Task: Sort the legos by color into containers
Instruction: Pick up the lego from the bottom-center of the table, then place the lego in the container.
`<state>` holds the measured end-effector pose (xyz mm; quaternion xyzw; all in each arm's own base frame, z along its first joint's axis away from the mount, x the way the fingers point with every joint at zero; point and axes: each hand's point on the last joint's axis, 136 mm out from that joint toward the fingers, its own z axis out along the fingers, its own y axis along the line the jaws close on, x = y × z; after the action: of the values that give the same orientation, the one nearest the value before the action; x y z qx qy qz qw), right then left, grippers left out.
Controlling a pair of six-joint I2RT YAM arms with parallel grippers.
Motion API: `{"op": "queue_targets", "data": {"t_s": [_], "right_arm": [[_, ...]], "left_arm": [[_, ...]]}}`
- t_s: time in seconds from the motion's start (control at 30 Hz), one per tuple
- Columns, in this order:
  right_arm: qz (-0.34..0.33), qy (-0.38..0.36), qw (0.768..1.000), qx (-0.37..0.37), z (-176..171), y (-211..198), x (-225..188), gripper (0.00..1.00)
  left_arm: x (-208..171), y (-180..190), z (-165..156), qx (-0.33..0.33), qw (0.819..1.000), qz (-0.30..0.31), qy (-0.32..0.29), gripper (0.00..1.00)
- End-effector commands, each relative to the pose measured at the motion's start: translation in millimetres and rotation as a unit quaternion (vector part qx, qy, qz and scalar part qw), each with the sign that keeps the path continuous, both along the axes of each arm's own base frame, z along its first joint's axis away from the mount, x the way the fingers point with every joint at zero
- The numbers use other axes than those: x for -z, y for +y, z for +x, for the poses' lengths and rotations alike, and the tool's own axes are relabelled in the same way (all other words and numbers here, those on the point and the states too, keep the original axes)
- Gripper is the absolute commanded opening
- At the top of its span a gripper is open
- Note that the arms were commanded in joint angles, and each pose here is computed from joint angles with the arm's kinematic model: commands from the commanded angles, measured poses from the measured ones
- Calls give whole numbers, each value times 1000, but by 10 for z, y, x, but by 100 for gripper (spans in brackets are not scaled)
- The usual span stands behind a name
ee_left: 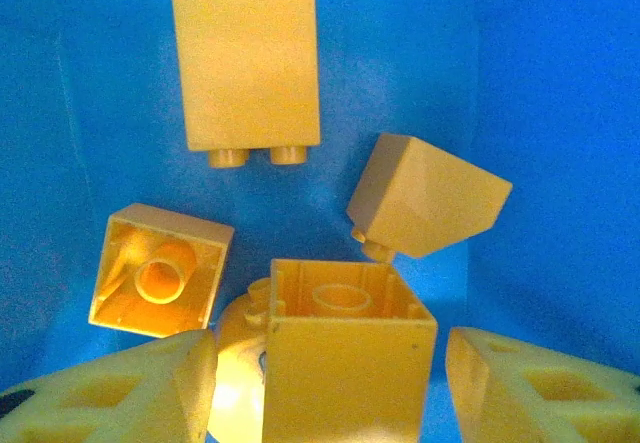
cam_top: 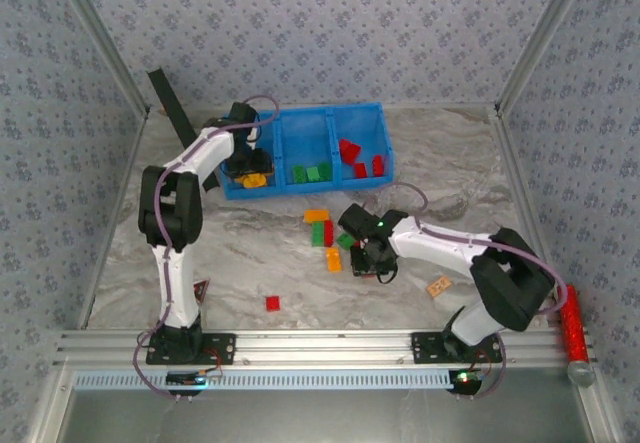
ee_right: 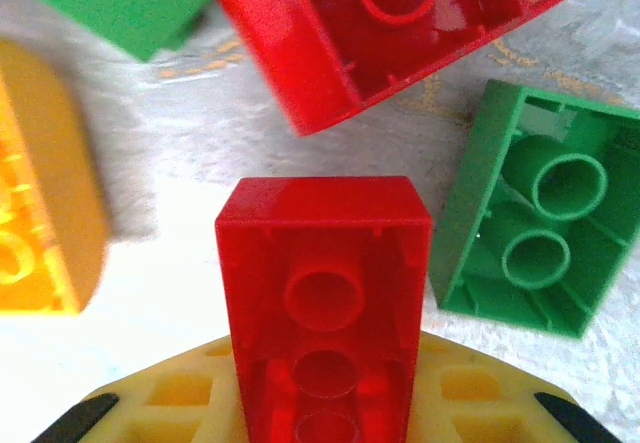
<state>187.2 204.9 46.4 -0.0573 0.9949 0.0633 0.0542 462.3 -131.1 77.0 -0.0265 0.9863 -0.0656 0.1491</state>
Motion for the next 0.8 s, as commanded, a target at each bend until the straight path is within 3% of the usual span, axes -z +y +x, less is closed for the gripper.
{"op": "queue_targets", "data": {"t_s": [0.0, 0.17, 0.37, 0.6, 0.77], "right_arm": [[22, -9, 999, -30, -37, 35, -317, 24], [44, -30, 997, -55, 77, 74, -665, 23], [70, -103, 991, -50, 743, 5, -1162, 24], [33, -191, 980, -47, 1706, -144, -1471, 24], [25, -231, 972, -42, 2314, -133, -1456, 24]], "left_arm": [[-568, -59, 55, 12, 998, -23, -48, 64], [-880, -133, -85, 20, 996, -49, -67, 65], [-1049, -334, -632, 43, 996, -56, -58, 66], [-646, -1010, -1668, 73, 994, -78, 6, 67], [-364, -1452, -2164, 75, 990, -107, 47, 67]]}}
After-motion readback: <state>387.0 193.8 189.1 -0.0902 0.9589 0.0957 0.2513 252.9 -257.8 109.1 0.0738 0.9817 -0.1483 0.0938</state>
